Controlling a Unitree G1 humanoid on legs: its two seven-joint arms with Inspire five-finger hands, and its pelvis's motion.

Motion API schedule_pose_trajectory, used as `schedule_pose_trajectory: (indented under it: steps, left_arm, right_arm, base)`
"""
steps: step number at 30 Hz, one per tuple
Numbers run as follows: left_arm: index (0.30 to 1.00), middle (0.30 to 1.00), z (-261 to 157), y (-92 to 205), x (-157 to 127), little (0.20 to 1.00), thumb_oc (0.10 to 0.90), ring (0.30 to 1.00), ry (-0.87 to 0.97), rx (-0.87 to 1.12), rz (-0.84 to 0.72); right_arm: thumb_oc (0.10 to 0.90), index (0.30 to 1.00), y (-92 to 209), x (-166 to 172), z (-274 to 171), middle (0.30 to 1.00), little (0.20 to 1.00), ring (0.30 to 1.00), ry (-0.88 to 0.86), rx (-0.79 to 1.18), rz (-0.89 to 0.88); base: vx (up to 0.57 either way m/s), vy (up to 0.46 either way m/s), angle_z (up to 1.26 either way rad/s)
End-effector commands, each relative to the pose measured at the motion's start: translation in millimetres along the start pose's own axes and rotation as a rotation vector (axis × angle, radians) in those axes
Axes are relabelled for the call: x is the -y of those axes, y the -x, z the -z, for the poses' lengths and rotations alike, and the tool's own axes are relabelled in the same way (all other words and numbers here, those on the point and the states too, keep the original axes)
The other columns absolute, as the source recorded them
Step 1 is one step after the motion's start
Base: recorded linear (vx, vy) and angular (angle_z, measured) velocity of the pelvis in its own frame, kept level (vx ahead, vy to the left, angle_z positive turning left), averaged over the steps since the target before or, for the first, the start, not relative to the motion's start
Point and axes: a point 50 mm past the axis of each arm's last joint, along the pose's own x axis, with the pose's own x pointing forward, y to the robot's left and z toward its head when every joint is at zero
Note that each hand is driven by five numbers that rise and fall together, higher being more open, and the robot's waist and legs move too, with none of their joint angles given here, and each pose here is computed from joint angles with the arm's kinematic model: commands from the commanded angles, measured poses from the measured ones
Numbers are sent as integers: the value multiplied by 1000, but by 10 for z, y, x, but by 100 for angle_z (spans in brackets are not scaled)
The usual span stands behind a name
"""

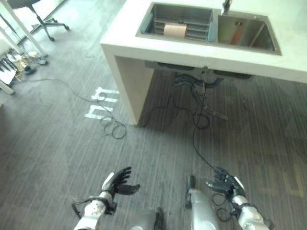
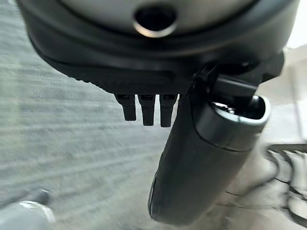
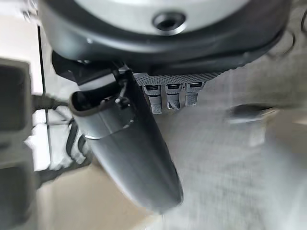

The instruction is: Place the dishes in the dishwasher.

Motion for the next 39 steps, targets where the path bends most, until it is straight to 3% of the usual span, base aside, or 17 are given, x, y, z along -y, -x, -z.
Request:
schedule_pose_trajectory:
  steps: [1,11,20,33,39]
  left_arm:
    - [900,900,33,118,44,900,800,900,34,67,-21]
    - [900,900,137,67,211,900,800,900,96,12,6]
    - [900,900,247,105,240,900,800,900,92,-6,-17]
    - [900,900,458,113,167,900,800,900,41,-130,-52]
    - [900,900,457,85,194,900,800,900,-5,-161,-29]
  right_arm:
    - [800,900,-97,58,-491,900,900,900,104,175,-58]
    - [800,900,-68,226,-537,900,900,900,214,156,-61]
    - [800,900,-48,227,-247,900,900,900,214,35,-46]
    - [800,900,89,317,362,900,900,900,11,-213,90]
    - [800,900,127,341,390,900,900,900,-30,-192,126]
  base:
    - [513,-435,-54]
    - [256,-221,-9]
    - [241,65,-19]
    - [122,137,-15]
    - [76,145,-9]
